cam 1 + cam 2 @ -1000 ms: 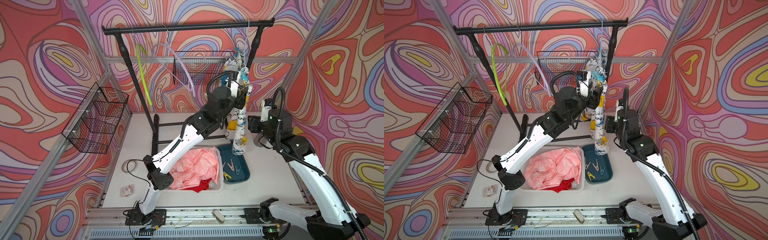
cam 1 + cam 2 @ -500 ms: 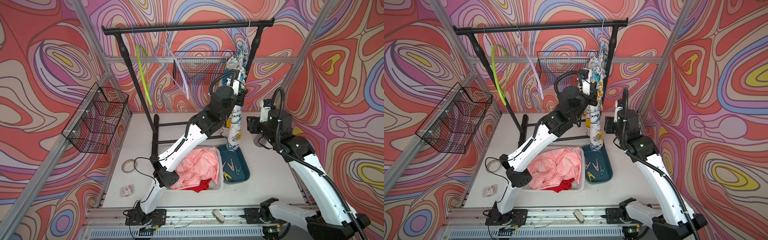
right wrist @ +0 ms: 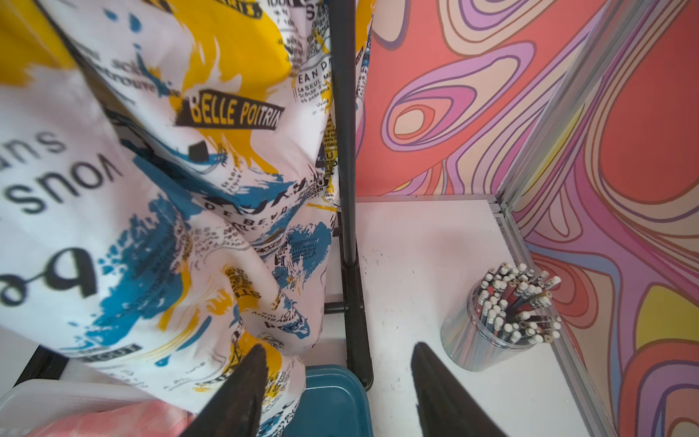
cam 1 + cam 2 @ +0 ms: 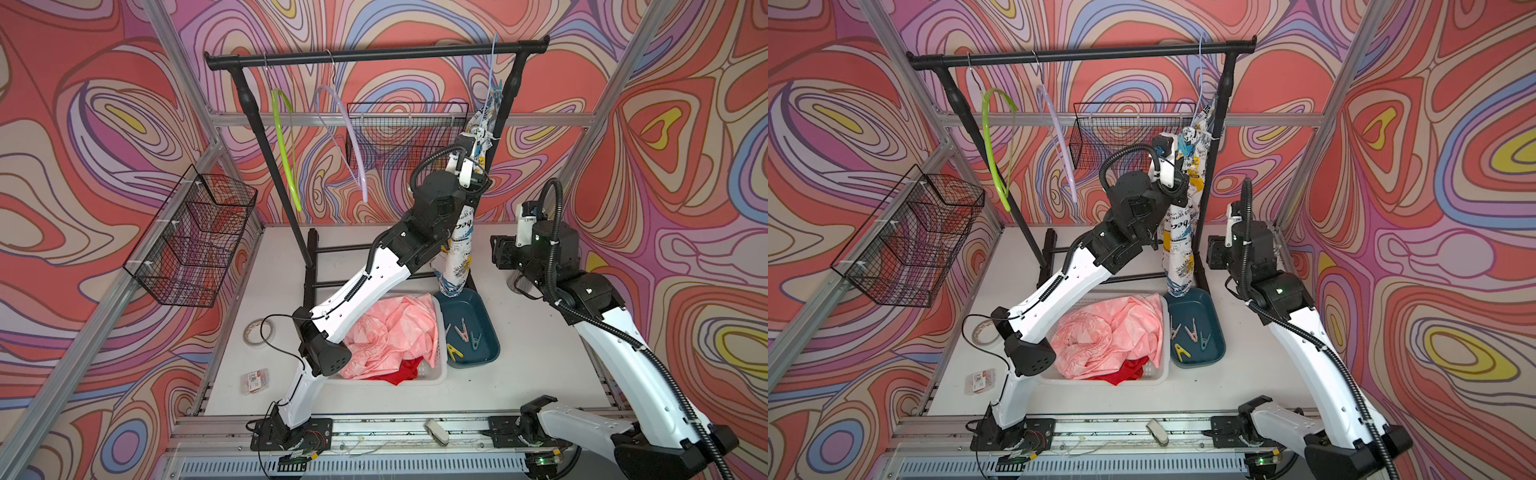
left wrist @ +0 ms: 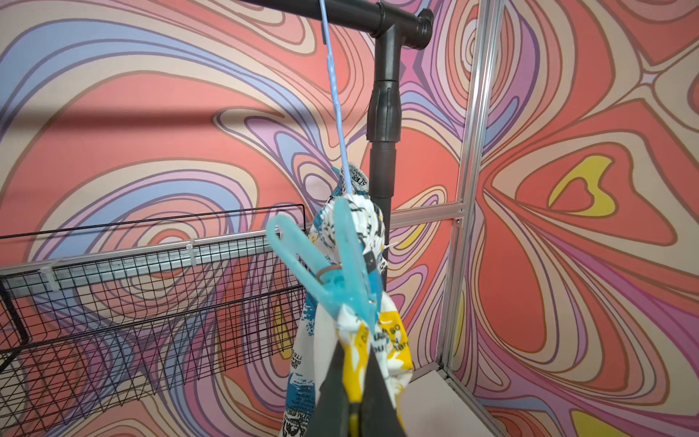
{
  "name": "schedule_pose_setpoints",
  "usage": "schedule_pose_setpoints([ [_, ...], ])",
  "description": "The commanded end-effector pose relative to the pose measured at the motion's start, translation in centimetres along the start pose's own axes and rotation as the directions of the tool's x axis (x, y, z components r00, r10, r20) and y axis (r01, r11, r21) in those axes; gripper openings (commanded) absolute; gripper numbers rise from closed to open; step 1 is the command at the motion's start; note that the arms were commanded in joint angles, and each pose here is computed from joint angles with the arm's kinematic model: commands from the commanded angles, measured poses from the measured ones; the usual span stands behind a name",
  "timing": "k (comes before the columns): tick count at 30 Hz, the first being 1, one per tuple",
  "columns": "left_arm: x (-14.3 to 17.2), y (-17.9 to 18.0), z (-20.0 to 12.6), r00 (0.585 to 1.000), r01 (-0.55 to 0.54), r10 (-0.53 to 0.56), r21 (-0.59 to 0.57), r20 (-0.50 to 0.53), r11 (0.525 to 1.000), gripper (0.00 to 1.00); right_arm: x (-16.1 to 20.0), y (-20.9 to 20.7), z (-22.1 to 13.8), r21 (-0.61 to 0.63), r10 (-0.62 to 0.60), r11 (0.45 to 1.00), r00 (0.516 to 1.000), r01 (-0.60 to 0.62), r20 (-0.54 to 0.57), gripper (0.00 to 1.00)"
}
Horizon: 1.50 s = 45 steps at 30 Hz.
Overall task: Remove the clothespins securing shorts to the hanger
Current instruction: Pick up the hanger from the clothesline.
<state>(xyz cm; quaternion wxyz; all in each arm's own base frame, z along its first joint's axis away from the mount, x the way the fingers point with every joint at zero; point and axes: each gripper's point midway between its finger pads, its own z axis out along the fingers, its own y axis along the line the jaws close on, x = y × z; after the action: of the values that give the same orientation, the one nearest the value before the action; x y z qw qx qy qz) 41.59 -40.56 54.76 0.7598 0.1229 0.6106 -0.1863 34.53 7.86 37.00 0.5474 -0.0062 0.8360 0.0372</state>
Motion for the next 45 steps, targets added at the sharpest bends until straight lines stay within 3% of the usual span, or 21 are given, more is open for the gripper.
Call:
schedule_pose_setpoints([
  [1,-10.5,3.5,-4.1,0.967,0.062,-0.05,-0.041,0.251,0.997,0.0,0.0,0.3,0.1,-0.025,0.028,0.999,1.0,-0.028,0.012,0.62],
  [9,-14.4,5.4,-8.3,0.945,-0.011,0.029,-0.056,0.326,0.998,0.0,0.6,0.8,0.1,-0.061,0.063,0.996,0.998,-0.062,0.023,0.6],
  [15,-14.0,6.9,-11.3,0.971,-0.072,0.082,-0.051,0.224,0.996,0.0,1.0,0.6,-0.3,-0.065,0.074,0.995,0.997,-0.072,0.027,0.6],
  [26,-15.5,12.7,-25.3,0.987,-0.145,0.143,0.031,0.071,0.989,0.0,-0.8,2.3,-0.6,-0.154,0.099,0.984,0.993,-0.089,0.059,0.59],
  [30,-16.7,14.3,-29.9,0.99,-0.132,0.129,0.071,0.053,0.989,0.0,-2.2,4.9,-1.2,-0.299,0.088,0.952,0.993,-0.062,0.073,0.59],
  [35,-15.7,14.0,-33.4,0.992,-0.119,0.124,0.19,-0.018,0.975,0.0,-3.5,9.6,-1.6,-0.535,0.089,0.843,0.995,-0.049,0.05,0.59],
  [38,-14.7,13.0,-34.3,0.989,-0.129,0.142,0.266,-0.031,0.955,0.0,-3.8,10.5,-0.8,-0.569,0.106,0.82,0.994,-0.068,0.035,0.59],
  [45,-15.5,12.1,-37.6,0.986,-0.162,0.161,0.383,0.035,0.91,0.0,-2.8,11.2,5.6,-0.506,0.144,0.846,0.986,-0.165,-0.08,0.53],
])
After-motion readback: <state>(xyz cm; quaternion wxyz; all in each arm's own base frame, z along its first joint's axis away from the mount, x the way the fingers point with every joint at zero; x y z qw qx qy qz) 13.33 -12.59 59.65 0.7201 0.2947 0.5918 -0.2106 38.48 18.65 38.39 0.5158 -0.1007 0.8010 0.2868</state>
